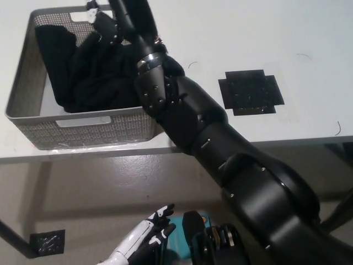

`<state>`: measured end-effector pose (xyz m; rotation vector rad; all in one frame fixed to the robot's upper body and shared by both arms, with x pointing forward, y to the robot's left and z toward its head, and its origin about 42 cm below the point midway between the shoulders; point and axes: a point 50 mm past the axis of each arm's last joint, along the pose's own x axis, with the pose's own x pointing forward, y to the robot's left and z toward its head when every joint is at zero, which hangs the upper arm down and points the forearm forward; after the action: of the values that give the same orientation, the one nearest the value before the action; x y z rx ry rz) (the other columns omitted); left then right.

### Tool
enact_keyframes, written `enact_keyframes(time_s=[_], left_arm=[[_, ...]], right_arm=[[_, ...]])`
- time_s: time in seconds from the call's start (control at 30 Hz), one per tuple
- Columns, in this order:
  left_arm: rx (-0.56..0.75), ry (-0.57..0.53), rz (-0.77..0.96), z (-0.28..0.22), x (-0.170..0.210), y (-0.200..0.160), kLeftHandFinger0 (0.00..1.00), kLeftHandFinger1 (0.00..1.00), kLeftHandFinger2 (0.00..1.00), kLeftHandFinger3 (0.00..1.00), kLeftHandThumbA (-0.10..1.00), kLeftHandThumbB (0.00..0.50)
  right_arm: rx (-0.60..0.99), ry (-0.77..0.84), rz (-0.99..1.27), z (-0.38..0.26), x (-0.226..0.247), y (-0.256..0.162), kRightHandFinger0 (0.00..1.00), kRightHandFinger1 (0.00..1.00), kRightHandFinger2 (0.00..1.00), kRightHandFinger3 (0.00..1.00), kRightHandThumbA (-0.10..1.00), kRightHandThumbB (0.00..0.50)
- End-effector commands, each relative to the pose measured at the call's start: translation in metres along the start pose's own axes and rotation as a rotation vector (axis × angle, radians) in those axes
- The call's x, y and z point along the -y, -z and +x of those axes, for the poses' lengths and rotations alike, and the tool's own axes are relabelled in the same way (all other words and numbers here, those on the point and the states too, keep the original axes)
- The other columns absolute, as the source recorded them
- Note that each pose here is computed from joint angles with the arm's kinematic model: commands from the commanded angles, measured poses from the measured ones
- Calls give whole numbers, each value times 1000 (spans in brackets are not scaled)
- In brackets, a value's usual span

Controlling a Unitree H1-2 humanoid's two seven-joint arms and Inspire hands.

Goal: Use the right hand to pick up a t shirt on the right hand side and place it into a contianer on the left side

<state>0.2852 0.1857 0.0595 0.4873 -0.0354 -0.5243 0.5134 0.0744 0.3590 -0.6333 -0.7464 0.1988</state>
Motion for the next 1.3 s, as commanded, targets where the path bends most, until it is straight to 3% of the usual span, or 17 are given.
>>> enact_keyframes(time_s=[0.0, 0.07, 0.17, 0.3, 0.47, 0.53, 0.6, 0.63, 0.8, 0.83, 1.07, 1.13, 1.27], left_arm=[[15, -3, 13, -4, -8, -7, 849, 930, 1000, 1000, 1000, 452], [13, -17, 11, -5, -10, -5, 869, 939, 1000, 1000, 1000, 462], [9, -32, -4, -6, -11, -2, 857, 906, 1000, 1000, 1000, 430], [7, -48, 21, -7, -13, 5, 849, 893, 1000, 1000, 1000, 439], [-16, -77, 13, -17, -16, 12, 851, 888, 1000, 1000, 1000, 475], [-42, -75, -12, -24, -19, 17, 923, 925, 1000, 1000, 1000, 456], [-52, -88, -17, -28, -22, 20, 930, 926, 1000, 1000, 1000, 455], [-54, -93, -23, -31, -22, 22, 919, 921, 1000, 1000, 1000, 441], [-74, -131, -47, -43, -23, 30, 843, 900, 1000, 1000, 1000, 469], [-74, -139, -46, -45, -24, 31, 832, 887, 1000, 1000, 1000, 441], [-88, -193, -56, -59, -20, 45, 763, 838, 1000, 1000, 1000, 405], [-98, -205, -65, -62, -18, 47, 738, 835, 1000, 1000, 1000, 419], [-119, -217, -83, -69, -16, 53, 764, 856, 1000, 1000, 1000, 460]], right_arm=[[19, -122, -244, 29, 9, -26, 1000, 1000, 1000, 1000, 910, 499], [-1, -169, -293, 30, 9, -25, 1000, 1000, 1000, 1000, 1000, 500], [-41, -207, -334, 23, 17, -7, 1000, 1000, 1000, 1000, 1000, 500], [-87, -231, -367, 3, 32, 19, 1000, 1000, 1000, 1000, 1000, 500], [-104, -194, -363, -60, 66, 70, 1000, 1000, 1000, 1000, 1000, 500], [-106, -145, -348, -86, 79, 88, 1000, 1000, 1000, 1000, 1000, 500], [-111, -78, -333, -124, 104, 106, 1000, 1000, 1000, 1000, 1000, 500], [-108, -65, -333, -133, 108, 108, 1000, 1000, 1000, 1000, 1000, 500], [-133, -22, -301, -195, 139, 114, 1000, 1000, 1000, 1000, 1000, 487], [-136, -10, -300, -207, 142, 115, 1000, 1000, 1000, 1000, 1000, 483], [-223, 32, -276, -323, 170, 113, 1000, 1000, 1000, 1000, 1000, 441], [-235, 35, -270, -340, 172, 113, 1000, 1000, 1000, 1000, 1000, 444], [-284, 81, -237, -401, 180, 111, 1000, 1000, 1000, 1000, 1000, 389]])
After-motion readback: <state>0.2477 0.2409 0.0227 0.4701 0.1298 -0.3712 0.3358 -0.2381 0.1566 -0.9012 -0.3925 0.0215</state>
